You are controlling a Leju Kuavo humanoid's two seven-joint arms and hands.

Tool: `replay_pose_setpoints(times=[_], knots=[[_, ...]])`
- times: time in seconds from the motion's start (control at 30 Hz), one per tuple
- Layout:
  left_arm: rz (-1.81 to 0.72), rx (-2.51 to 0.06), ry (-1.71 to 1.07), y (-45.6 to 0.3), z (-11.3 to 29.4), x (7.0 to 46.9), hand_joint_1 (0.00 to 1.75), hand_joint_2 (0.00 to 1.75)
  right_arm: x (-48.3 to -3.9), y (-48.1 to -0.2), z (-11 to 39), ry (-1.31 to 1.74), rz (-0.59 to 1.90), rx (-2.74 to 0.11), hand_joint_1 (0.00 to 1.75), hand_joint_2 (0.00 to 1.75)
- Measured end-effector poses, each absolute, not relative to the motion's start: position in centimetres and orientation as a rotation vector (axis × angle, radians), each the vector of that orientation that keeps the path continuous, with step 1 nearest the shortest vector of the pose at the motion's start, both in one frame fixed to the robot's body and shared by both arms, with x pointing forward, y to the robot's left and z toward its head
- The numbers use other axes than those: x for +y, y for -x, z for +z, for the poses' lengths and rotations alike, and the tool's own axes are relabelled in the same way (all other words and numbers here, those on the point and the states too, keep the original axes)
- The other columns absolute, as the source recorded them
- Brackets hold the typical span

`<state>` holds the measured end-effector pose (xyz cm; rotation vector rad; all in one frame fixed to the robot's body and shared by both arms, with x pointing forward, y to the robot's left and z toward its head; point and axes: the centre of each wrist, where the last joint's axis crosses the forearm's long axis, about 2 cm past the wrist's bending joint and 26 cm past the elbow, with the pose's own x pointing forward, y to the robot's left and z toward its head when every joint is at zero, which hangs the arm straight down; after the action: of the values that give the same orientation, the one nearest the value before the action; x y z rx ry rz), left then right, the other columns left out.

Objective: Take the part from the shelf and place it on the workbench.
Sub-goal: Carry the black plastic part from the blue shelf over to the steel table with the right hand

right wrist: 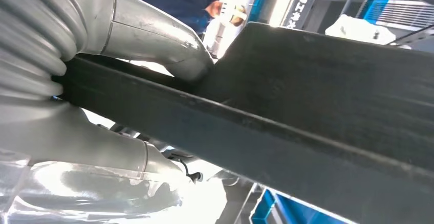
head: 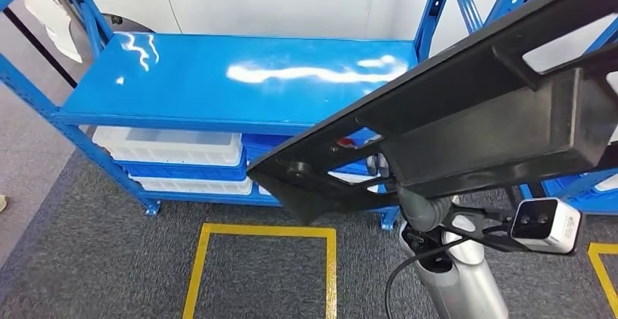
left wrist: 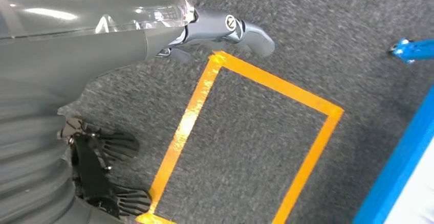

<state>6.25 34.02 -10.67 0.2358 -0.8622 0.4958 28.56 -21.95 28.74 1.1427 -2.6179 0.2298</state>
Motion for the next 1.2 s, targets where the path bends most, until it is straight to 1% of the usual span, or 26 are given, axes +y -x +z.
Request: replay_pose_setpoints(times=[0.27, 0.47, 0.73, 0.87, 1.2], knots=[[0.494, -0.866, -0.240, -6.1, -10.7, 34.0, 0.00, 1.75, -21.8, -28.9, 28.6, -1.127, 0.228, -2.617, 1.75, 1.75], [0.517, -0.857, -0.251, -5.8, -10.8, 33.6, 0.00, 1.75, -21.0, -28.9, 28.0, -1.041, 0.340, -2.618, 1.75, 1.75], [0.548, -0.846, -0.268, -4.9, -10.9, 33.6, 0.00, 1.75, -20.1, -28.6, 27.4, -0.944, 0.419, -2.607, 1.75, 1.75], [0.549, -0.838, -0.272, -4.4, -10.9, 33.6, 0.00, 1.75, -19.8, -28.2, 26.5, -0.925, 0.426, -2.598, 1.75, 1.75], [0.533, -0.849, -0.259, -4.5, -10.9, 33.7, 0.00, 1.75, -19.6, -27.7, 26.2, -0.901, 0.424, -2.598, 1.75, 1.75]])
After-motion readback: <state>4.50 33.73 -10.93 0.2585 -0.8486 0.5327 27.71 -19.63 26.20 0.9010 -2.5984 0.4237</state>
